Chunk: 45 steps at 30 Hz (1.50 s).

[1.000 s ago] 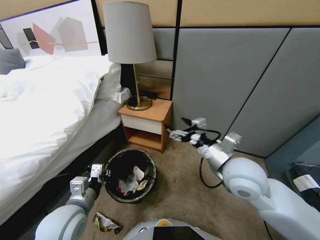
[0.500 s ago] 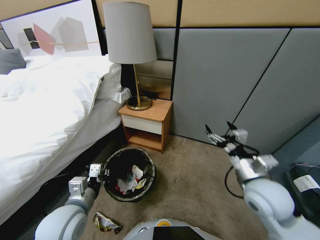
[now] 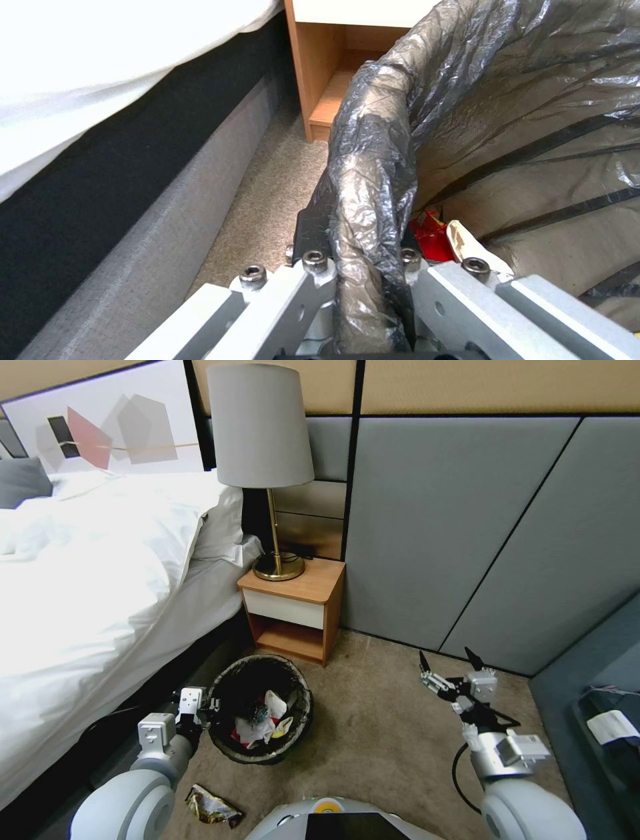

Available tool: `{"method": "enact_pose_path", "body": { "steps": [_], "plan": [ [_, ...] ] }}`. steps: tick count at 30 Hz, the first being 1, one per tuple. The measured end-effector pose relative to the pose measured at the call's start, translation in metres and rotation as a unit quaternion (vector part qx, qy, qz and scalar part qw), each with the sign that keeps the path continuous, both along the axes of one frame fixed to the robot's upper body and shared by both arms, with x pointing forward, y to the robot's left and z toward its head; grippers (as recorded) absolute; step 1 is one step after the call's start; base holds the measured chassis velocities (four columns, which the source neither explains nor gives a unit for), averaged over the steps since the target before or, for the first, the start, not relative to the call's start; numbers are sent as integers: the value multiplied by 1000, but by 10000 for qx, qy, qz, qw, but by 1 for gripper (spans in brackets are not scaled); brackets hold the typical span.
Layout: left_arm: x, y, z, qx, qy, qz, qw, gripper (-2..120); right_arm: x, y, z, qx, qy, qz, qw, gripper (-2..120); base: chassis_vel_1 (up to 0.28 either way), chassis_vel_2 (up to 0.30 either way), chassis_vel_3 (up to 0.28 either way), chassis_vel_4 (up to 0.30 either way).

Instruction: Pick up the trash bin, then pick up the garbage from the floor and place it into the trash bin.

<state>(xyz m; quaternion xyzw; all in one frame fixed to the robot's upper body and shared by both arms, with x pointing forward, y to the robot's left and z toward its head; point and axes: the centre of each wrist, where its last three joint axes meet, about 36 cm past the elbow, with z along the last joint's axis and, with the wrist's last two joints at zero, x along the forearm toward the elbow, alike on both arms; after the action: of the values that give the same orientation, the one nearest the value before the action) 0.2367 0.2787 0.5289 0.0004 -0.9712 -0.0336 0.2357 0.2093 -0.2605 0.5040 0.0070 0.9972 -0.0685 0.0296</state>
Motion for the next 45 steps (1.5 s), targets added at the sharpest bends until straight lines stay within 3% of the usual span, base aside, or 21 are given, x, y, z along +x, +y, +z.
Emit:
{"method": "enact_pose_path", "body": {
  "steps": [45],
  "plan": [
    [1, -3, 0, -41, -98, -42, 9999, 1, -4, 21, -6, 307, 40, -301, 9991, 100, 35, 38, 36, 36]
  ]
}}
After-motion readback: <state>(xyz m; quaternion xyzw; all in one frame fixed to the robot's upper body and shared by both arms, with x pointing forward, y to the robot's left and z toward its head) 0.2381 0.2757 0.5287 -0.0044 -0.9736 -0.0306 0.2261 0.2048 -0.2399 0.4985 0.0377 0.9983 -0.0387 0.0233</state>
